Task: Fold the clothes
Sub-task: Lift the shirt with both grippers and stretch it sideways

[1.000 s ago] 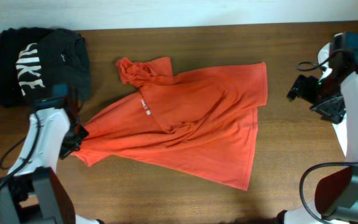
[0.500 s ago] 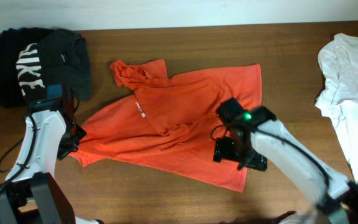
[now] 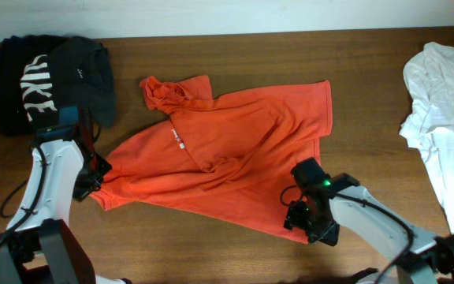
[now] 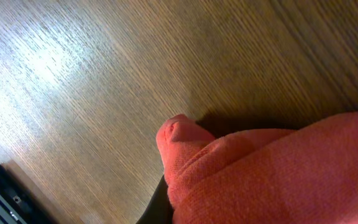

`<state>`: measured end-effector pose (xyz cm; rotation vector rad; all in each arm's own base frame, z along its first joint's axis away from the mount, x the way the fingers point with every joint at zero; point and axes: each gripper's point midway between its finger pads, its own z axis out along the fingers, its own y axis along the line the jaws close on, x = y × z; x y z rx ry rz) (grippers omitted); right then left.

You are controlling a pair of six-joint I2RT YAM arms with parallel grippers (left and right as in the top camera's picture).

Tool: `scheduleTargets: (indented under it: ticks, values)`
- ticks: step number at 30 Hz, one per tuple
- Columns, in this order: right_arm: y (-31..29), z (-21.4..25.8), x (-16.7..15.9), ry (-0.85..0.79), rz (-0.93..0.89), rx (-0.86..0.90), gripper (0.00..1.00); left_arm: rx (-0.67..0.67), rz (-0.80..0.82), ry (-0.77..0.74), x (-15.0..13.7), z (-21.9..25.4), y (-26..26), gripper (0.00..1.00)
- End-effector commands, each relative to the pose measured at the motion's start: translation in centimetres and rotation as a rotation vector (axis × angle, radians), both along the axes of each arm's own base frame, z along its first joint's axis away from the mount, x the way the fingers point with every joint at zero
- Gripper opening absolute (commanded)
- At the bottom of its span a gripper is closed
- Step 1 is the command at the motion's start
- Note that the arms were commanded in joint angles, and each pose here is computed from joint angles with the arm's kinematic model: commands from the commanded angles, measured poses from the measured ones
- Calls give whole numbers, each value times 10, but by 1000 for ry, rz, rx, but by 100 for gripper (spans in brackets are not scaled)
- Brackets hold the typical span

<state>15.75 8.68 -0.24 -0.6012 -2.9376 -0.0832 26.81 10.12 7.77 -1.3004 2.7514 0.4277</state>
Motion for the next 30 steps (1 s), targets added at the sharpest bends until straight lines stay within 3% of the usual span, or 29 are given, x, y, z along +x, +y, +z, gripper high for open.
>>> scheduleTargets:
  ticks: [1, 4, 5, 8, 9, 11, 12, 13, 14, 17, 20, 22, 23, 27, 28, 30]
  values:
    - [2, -15, -10, 83, -22, 6, 72, 2, 3, -26, 3, 7, 0, 0]
    - [4, -18, -10, 91, -24, 13, 30, 1, -8, -22, 3, 7, 0, 0]
    - [4, -17, -7, 82, -28, 13, 7, 0, -11, -21, 3, 7, 0, 0]
    - [-9, 19, 30, 7, -39, -39, 4, 0, -53, -16, 1, 18, -5, 0]
    - [-30, 60, 55, -43, -43, -107, 4, 5, -94, -40, 5, 33, -10, 1]
    - [-46, 140, 101, -191, 11, -88, 4, 33, -209, -199, 24, 102, -32, 1]
    - [-55, 199, 129, -328, 35, -73, 4, 48, -277, -297, 32, 141, -45, 1]
    - [-63, 268, 150, -508, 50, -71, 4, 77, -402, -454, 38, 210, -65, 0]
    - [-68, 333, 158, -686, 62, -76, 4, 87, -432, -549, 34, 255, -73, 0]
    - [-71, 441, 133, -978, 96, -94, 4, 147, -453, -821, 1, 368, -75, 1]
    - [-76, 486, 120, -1131, 98, -123, 4, 176, -444, -1012, -30, 427, -72, 1]
    - [-82, 492, 131, -1159, 76, -163, 4, 182, -445, -1027, -18, 430, -73, 1]
    - [-83, 494, 139, -1174, 72, -168, 4, 185, -456, -1015, -1, 427, -75, 0]
    - [-101, 482, 238, -1212, 23, -195, 4, 213, -487, -990, 126, 400, -85, 1]
    - [-95, 467, 284, -1231, 69, -106, 4, 254, -517, -1051, 178, 400, -89, 0]
    - [-86, 454, 331, -1276, 126, 17, 4, 267, -507, -1121, 223, 396, -94, 1]
